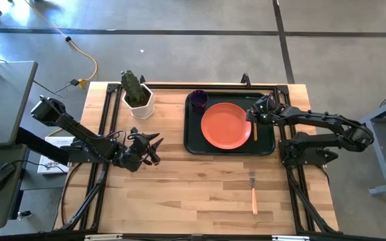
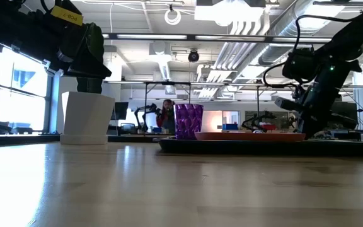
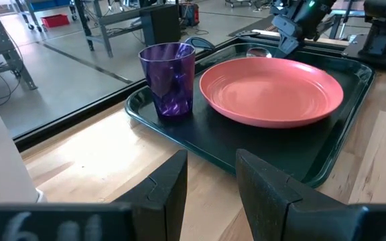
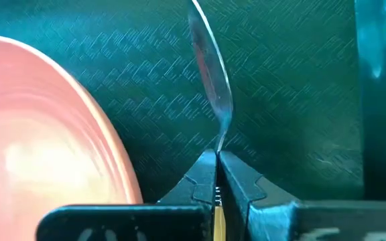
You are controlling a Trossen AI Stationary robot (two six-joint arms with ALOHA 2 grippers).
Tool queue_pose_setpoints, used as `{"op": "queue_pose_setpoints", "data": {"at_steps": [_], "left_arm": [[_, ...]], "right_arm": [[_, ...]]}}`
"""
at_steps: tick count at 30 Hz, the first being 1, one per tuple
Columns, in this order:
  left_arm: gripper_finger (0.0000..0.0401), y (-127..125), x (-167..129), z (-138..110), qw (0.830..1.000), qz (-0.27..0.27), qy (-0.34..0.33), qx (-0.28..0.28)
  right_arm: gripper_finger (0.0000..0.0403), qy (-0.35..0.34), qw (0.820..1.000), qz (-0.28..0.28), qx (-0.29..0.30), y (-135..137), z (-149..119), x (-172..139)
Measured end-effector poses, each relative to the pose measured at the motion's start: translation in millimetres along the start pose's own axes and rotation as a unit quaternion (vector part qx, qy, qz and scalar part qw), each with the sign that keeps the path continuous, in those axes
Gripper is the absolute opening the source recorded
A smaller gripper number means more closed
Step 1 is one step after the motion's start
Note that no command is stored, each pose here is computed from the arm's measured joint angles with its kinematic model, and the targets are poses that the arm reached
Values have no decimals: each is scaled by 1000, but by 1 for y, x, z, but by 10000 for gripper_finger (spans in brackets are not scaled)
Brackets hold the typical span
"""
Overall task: Pick and place plate/cup/fork/spoon on tray
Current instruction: Put the yellow spoon on the black tray to the right of the orange plate, then put the orange fork on the black tray to the right of the yellow spoon
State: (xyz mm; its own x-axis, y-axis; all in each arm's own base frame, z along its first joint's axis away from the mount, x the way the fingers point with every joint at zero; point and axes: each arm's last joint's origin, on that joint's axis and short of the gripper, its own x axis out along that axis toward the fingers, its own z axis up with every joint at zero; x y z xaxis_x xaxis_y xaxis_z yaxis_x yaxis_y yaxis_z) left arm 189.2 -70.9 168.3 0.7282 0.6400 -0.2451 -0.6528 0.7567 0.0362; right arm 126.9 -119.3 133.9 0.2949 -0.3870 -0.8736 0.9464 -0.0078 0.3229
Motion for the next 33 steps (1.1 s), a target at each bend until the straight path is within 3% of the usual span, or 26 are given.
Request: {"op": "queue_pose_setpoints", "data": {"at_steps": [7, 16, 25, 33], "left_arm": [[115, 0, 0, 0, 1000, -2, 1, 2], [115, -1, 0, 0, 1000, -12, 7, 5], [115, -1, 0, 0, 1000, -12, 7, 10], [115, -2, -1, -1, 1000, -26, 14, 10]], "right_arm": [[23, -13, 999, -33, -20, -1, -5, -1], [106, 15, 997, -32, -69, -3, -7, -2], [123, -1, 987, -74, -141, 10, 0, -52], [124, 78, 982, -33, -171, 9, -55, -78]]}}
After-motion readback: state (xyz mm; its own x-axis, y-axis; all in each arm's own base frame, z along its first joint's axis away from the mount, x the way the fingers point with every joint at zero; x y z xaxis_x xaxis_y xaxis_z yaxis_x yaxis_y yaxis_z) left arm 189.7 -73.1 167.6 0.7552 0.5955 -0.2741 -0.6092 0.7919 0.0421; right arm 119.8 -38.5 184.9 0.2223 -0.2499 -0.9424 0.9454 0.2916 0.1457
